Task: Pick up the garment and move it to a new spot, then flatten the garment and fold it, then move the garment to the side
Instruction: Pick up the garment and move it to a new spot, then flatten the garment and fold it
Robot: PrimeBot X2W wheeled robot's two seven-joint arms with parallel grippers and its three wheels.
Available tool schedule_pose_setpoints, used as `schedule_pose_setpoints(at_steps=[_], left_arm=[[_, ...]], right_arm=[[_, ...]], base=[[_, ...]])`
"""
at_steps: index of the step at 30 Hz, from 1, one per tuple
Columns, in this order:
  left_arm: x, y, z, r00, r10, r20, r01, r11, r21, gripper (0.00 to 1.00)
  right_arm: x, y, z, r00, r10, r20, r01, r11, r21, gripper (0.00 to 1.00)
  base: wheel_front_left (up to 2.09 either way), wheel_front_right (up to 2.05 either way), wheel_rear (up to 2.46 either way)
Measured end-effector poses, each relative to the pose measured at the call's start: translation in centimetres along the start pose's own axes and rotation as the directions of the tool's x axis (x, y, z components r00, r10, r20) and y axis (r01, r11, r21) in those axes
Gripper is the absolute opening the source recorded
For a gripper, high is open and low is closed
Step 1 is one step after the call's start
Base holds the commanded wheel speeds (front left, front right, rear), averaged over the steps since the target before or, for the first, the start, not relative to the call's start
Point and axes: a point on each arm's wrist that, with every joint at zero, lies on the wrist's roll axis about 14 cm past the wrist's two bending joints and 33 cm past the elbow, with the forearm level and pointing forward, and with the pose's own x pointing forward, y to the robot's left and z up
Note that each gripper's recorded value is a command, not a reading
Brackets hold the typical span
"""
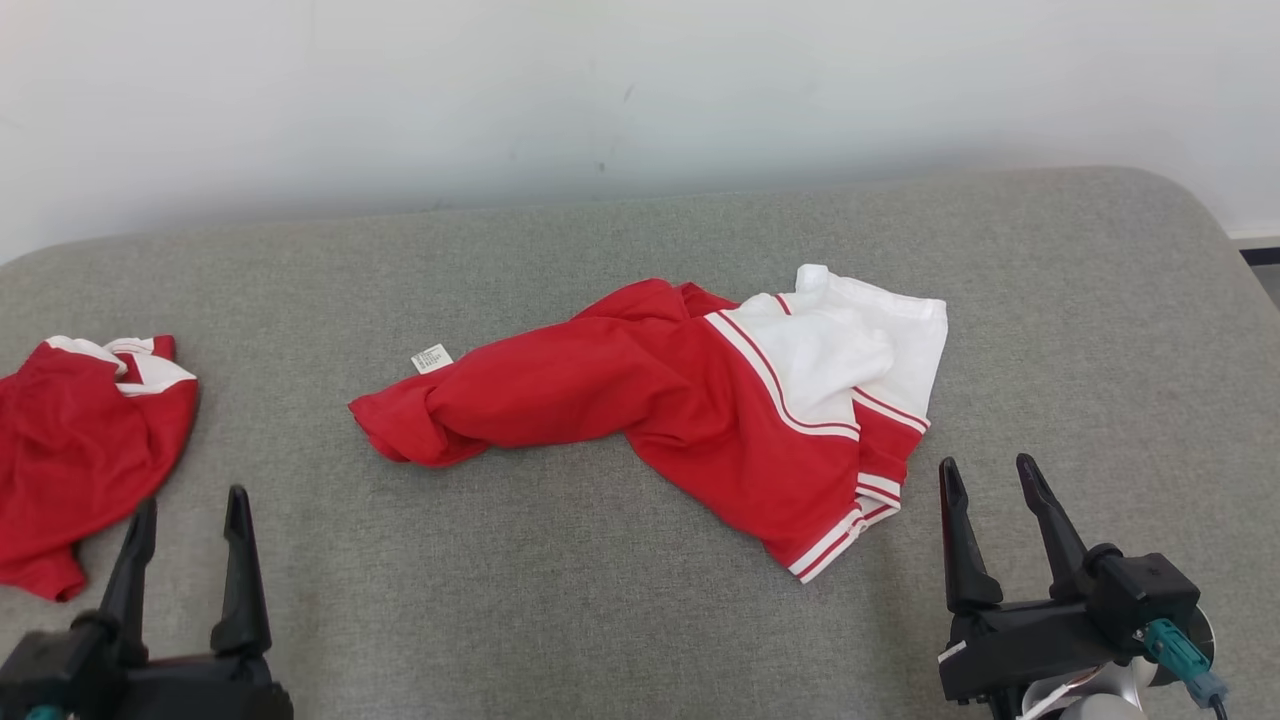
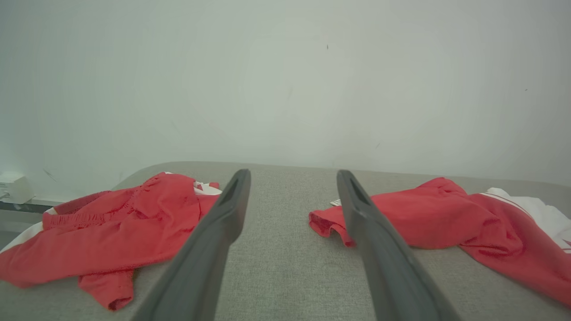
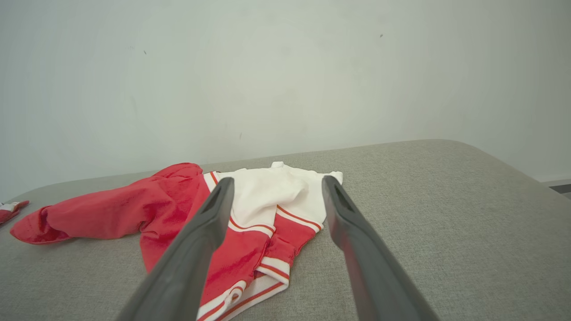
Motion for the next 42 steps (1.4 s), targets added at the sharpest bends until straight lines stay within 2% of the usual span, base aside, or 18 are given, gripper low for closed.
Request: schedule_pose_setpoints(at_steps=[14,38,42], left_arm=[[-3.1,0.1,-0.9,1.000,0.003,-0.030,-0.003,1.000,0.008,1.00],[-3.5,0.2,-1.5,0.999,0.003,-0.043,-0.002,1.000,0.015,1.00],[-3.2,0.1,-1.7,0.999,0.006,-0.047,-0.005,1.000,0.015,1.00]], right_arm=[[-1.1,0.2,-0.7,1.000,0.001,-0.024,-0.001,1.000,0.003,1.00],[-1.3,0.1,-1.4,0.999,-0.003,-0.045,0.003,1.000,0.000,1.00],[-0.2,0.2,-1.0,0.999,0.004,-0.037,-0.004,1.000,-0.004,1.00]], base=[[0.00,0.00,0.00],[0.00,0.00,0.00],[0.00,0.00,0.00]])
